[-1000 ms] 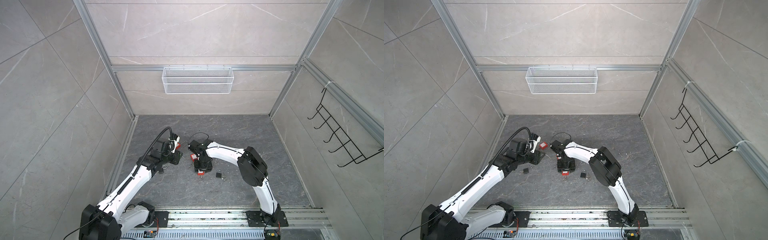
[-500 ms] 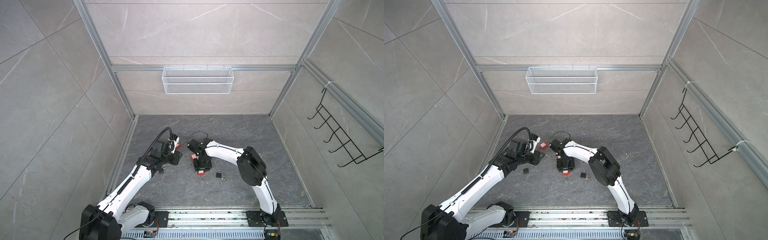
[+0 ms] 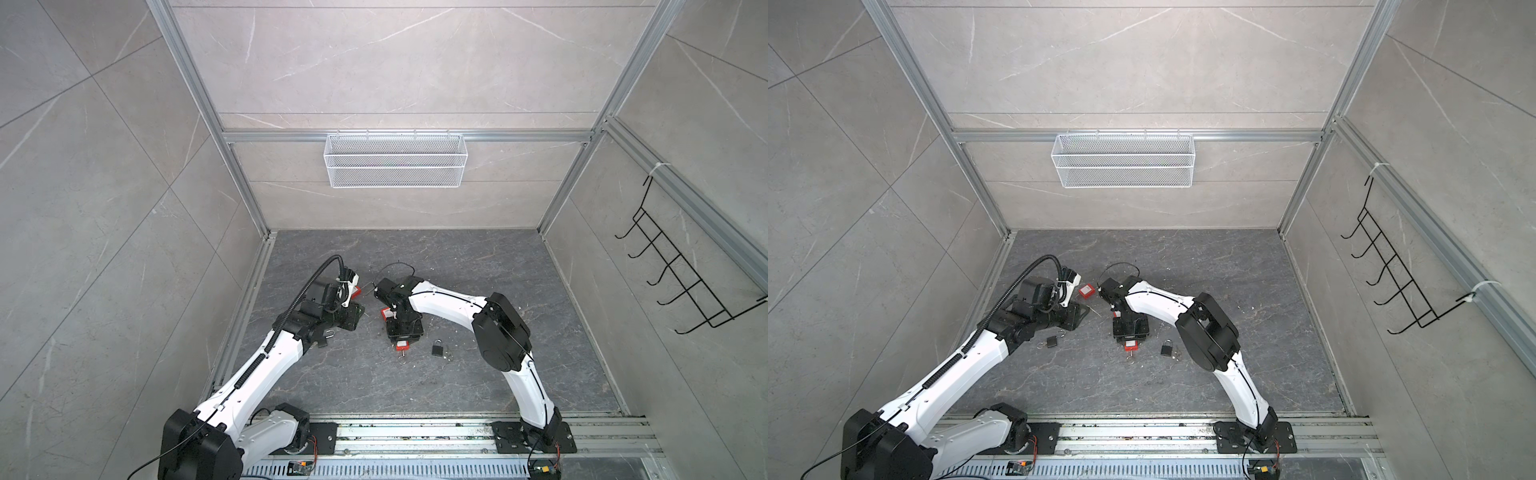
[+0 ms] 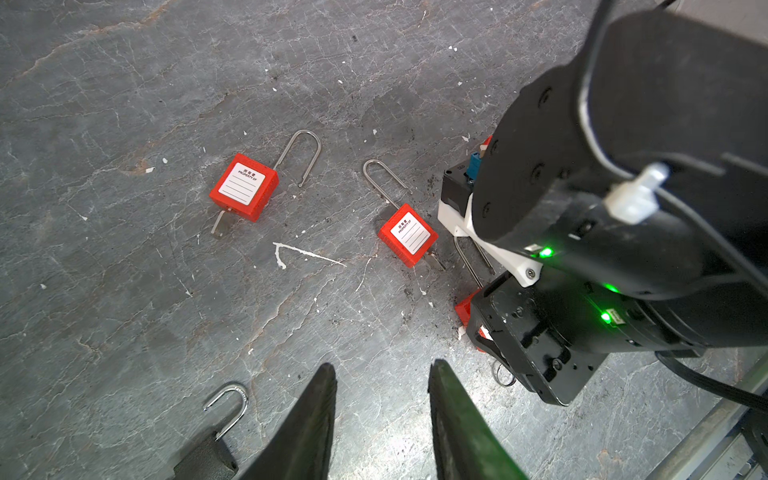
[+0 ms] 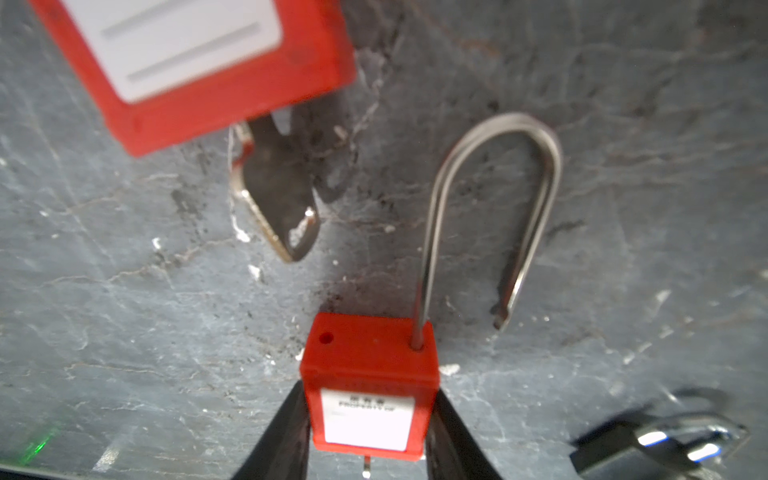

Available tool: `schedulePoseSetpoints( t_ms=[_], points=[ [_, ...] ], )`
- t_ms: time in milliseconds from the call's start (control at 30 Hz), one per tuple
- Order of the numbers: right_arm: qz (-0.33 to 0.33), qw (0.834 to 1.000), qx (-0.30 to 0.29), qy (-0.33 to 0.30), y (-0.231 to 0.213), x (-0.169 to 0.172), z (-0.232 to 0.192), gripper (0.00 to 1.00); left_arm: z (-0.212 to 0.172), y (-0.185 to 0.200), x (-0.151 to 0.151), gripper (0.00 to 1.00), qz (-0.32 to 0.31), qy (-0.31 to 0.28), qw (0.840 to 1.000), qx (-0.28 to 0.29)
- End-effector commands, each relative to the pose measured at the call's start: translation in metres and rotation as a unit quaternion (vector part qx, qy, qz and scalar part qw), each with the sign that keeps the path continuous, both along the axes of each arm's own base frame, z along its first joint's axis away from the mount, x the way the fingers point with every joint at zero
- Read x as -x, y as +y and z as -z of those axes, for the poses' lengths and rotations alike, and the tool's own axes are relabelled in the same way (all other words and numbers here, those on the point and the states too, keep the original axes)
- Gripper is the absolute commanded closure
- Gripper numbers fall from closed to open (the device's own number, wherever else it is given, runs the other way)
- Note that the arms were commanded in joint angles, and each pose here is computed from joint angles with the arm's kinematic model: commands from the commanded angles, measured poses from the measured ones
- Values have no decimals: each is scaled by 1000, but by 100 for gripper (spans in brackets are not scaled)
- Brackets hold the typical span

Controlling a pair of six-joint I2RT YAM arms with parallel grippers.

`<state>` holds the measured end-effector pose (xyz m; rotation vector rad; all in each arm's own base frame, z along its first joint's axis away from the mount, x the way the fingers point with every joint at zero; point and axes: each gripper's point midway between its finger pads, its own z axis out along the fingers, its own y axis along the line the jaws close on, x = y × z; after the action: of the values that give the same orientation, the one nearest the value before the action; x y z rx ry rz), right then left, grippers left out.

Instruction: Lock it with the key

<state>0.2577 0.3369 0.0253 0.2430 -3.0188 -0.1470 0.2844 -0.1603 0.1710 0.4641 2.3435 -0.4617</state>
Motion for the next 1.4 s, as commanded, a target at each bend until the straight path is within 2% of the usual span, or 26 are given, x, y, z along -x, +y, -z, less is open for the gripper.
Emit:
schedulePoseSetpoints(
  t_ms=[0,167,267,400,500,600,667,767,900,1000,1167,1233,1367],
  points=[
    [-27,1000,15,1,0,7,-1,67,-4,1,-2,60,-2,-4,1000,0],
    [-72,996,-7,-55,-2,-2,-40,69,-10,-2,-1,60,15,-17,1000,2],
    [-134,986,-8,-96,-13,-5,-69,70,-20,-5,0,60,34,-43,999,6],
    [-238,962,-11,-136,-33,1,-97,72,-35,-12,6,61,81,-77,994,8],
    [-302,940,-27,-159,-51,8,-115,74,-47,-24,18,61,143,-109,983,19],
    [-372,906,-76,-186,-60,25,-139,75,-59,-39,36,61,223,-158,961,40],
    [-413,880,-106,-207,-63,37,-155,75,-63,-49,49,61,277,-192,940,53],
    [-478,840,-113,-232,-77,52,-172,75,-68,-59,61,61,336,-228,912,59],
    [-526,811,-110,-233,-93,68,-185,75,-80,-72,70,61,395,-266,876,75],
    [-542,801,-108,-229,-99,75,-189,75,-93,-83,76,61,432,-288,848,106],
    [-551,793,-108,-235,-101,76,-193,76,-102,-102,86,61,483,-285,817,135],
    [-556,789,-113,-238,-100,78,-195,75,-100,-112,92,61,505,-279,806,132],
    [-563,784,-114,-237,-101,80,-196,76,-93,-129,97,61,528,-263,798,128]
  ],
)
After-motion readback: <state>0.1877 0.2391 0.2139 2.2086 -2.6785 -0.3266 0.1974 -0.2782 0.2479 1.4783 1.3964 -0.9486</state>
